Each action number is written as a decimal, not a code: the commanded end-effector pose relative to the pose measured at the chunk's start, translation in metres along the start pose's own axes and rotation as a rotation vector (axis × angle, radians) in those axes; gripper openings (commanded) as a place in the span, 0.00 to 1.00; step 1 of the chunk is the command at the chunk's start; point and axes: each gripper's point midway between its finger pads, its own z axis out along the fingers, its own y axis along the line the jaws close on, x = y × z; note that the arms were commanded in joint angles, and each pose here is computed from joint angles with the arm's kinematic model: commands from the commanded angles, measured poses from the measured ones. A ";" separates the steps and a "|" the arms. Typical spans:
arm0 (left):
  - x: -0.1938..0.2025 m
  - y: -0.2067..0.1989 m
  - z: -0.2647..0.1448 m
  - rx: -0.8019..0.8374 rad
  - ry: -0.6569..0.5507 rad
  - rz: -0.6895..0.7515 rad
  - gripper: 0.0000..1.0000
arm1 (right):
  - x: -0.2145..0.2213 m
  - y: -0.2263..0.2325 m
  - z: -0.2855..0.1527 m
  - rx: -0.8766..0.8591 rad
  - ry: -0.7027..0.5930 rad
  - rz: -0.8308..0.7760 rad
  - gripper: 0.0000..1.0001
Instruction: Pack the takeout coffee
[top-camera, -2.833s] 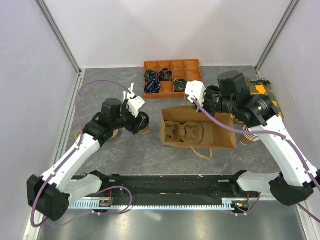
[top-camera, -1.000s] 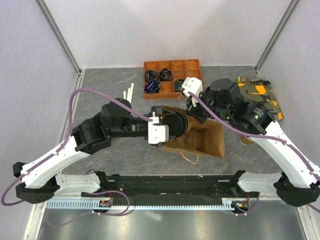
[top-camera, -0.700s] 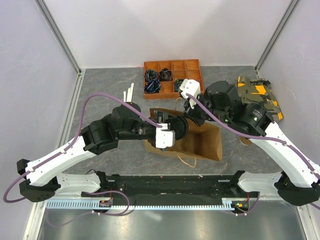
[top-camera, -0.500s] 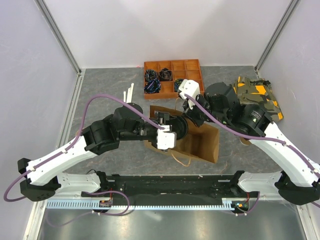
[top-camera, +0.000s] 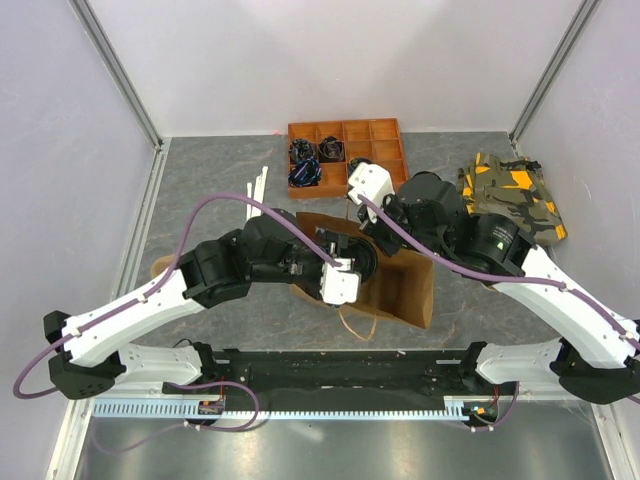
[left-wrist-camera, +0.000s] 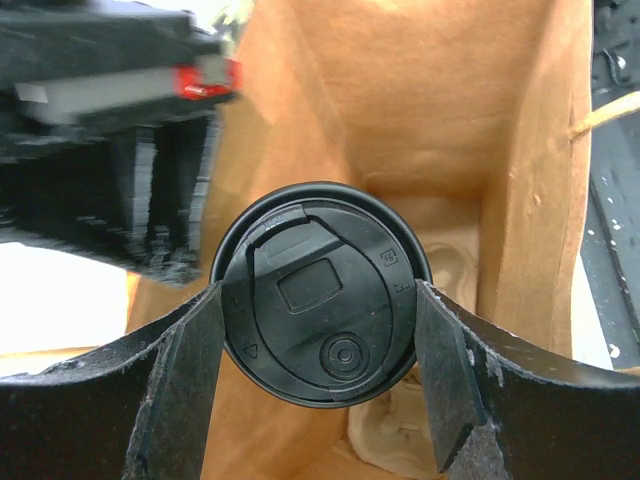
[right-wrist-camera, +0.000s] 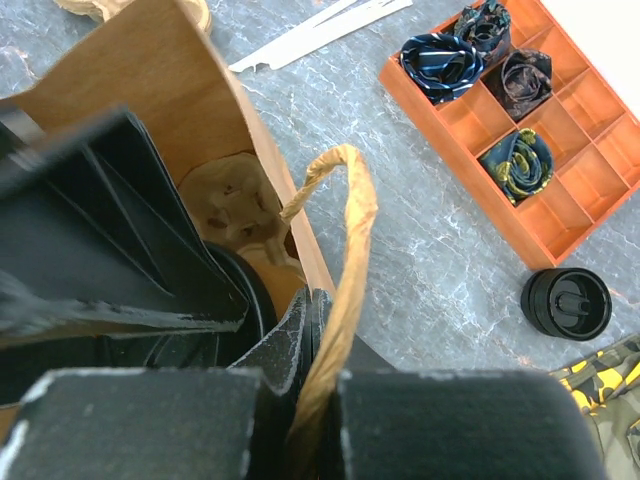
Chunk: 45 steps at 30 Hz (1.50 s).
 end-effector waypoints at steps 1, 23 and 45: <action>0.004 -0.013 0.008 0.037 -0.023 0.075 0.43 | -0.031 -0.011 -0.012 0.061 -0.103 0.040 0.00; 0.021 0.003 -0.011 -0.185 0.016 -0.140 0.43 | -0.033 0.008 -0.018 0.107 -0.185 -0.075 0.00; 0.061 -0.031 0.022 -0.181 0.045 0.029 0.41 | -0.033 0.029 -0.001 0.032 -0.174 0.033 0.00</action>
